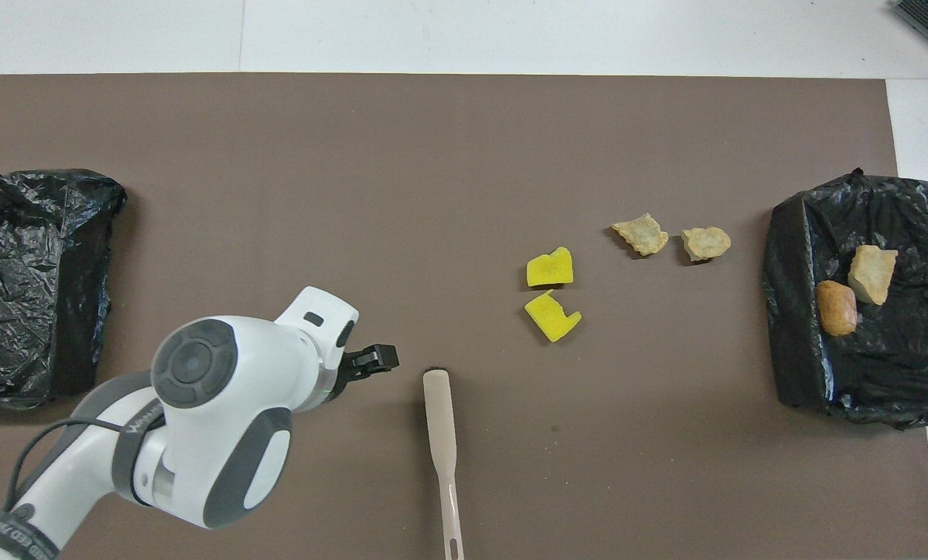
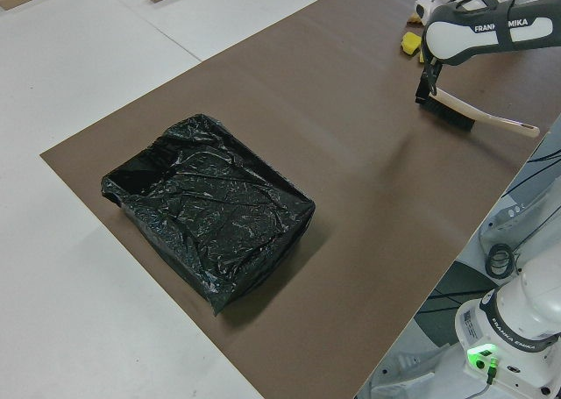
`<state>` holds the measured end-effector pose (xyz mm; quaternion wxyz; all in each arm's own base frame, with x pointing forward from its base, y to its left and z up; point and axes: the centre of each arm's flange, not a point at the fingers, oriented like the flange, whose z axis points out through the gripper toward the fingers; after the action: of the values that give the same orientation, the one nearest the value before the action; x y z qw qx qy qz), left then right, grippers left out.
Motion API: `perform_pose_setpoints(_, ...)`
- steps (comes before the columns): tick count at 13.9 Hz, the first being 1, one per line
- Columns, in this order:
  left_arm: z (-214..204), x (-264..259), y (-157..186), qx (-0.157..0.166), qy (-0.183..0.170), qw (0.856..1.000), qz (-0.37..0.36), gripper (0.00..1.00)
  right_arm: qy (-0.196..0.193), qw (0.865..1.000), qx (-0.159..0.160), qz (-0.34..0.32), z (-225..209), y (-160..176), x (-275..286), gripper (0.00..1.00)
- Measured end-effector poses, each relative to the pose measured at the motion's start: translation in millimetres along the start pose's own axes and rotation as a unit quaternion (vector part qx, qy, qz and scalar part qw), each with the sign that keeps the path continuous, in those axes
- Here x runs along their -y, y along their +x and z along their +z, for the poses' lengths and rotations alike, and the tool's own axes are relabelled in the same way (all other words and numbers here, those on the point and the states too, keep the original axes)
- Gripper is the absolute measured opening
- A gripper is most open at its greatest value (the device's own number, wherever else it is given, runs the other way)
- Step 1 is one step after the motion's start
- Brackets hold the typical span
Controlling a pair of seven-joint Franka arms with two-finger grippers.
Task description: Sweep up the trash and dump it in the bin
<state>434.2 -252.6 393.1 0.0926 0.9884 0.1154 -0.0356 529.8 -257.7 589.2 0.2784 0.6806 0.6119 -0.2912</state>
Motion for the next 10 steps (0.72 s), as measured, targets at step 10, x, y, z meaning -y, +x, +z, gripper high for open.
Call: perform_pose_setpoints(10, -72, 157, 82, -0.001, 0.047, 0.998, 0.041, 1.00, -0.059, 0.994, 0.087, -0.018, -36, 28, 14, 0.32)
